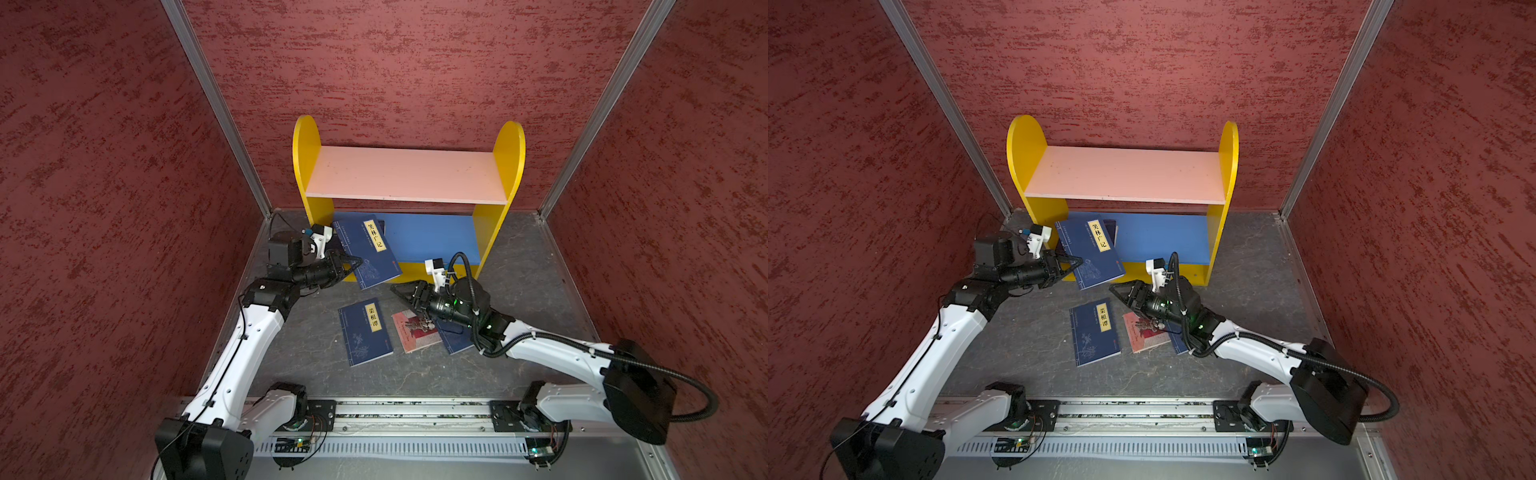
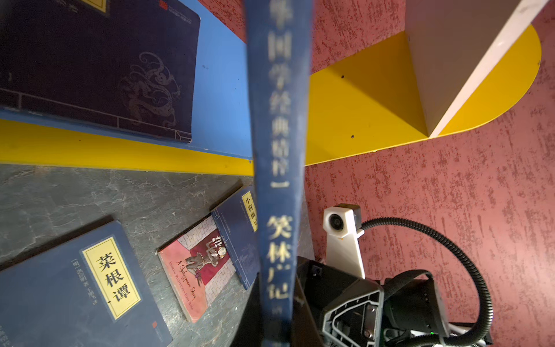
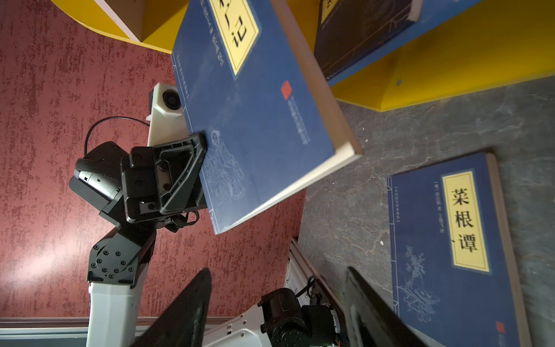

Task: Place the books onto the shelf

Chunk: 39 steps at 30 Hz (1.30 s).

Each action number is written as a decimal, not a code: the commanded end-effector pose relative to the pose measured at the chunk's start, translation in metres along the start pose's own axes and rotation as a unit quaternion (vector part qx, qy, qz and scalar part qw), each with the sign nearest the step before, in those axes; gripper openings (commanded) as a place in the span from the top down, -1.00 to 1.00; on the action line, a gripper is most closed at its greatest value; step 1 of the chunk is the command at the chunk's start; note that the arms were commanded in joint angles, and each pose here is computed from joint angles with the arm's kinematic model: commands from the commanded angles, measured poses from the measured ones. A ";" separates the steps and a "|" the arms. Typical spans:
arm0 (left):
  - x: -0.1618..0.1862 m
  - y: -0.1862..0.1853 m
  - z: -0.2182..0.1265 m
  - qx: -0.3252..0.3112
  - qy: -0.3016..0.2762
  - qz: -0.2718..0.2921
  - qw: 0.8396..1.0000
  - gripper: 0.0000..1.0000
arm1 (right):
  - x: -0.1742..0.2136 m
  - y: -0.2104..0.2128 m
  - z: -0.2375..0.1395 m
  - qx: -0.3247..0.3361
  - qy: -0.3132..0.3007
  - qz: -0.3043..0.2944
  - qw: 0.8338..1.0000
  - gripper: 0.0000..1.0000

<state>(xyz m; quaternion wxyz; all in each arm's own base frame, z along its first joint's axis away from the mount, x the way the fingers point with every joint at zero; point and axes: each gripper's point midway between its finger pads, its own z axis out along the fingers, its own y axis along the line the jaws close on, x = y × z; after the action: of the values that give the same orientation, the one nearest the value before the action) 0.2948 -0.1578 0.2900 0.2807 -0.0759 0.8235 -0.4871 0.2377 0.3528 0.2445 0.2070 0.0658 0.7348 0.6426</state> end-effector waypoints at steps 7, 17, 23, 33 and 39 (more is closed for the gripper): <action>-0.016 -0.007 0.001 0.030 -0.027 -0.050 0.998 1.00 | -0.013 0.047 0.030 -0.098 -0.001 -0.001 0.995 -0.41; -0.011 -0.005 0.003 0.041 -0.016 -0.097 0.994 1.00 | -0.027 0.039 0.052 -0.098 -0.024 0.011 0.995 -0.39; -0.008 -0.006 0.003 0.056 -0.014 -0.119 0.991 1.00 | -0.036 0.036 0.058 -0.095 -0.043 0.016 0.994 -0.29; 0.002 0.001 0.002 0.052 -0.008 -0.141 0.989 1.00 | -0.042 0.038 0.059 -0.111 -0.053 0.020 0.992 0.13; 0.006 0.003 0.000 0.050 -0.009 -0.141 0.989 1.00 | -0.043 0.033 0.059 -0.114 -0.053 0.021 0.992 0.59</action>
<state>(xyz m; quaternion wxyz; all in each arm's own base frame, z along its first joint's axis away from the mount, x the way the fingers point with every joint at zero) 0.2953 -0.1571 0.2694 0.2025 -0.2060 0.7859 -0.5468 0.2883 0.3974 0.2617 0.2218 0.0934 0.6705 0.7018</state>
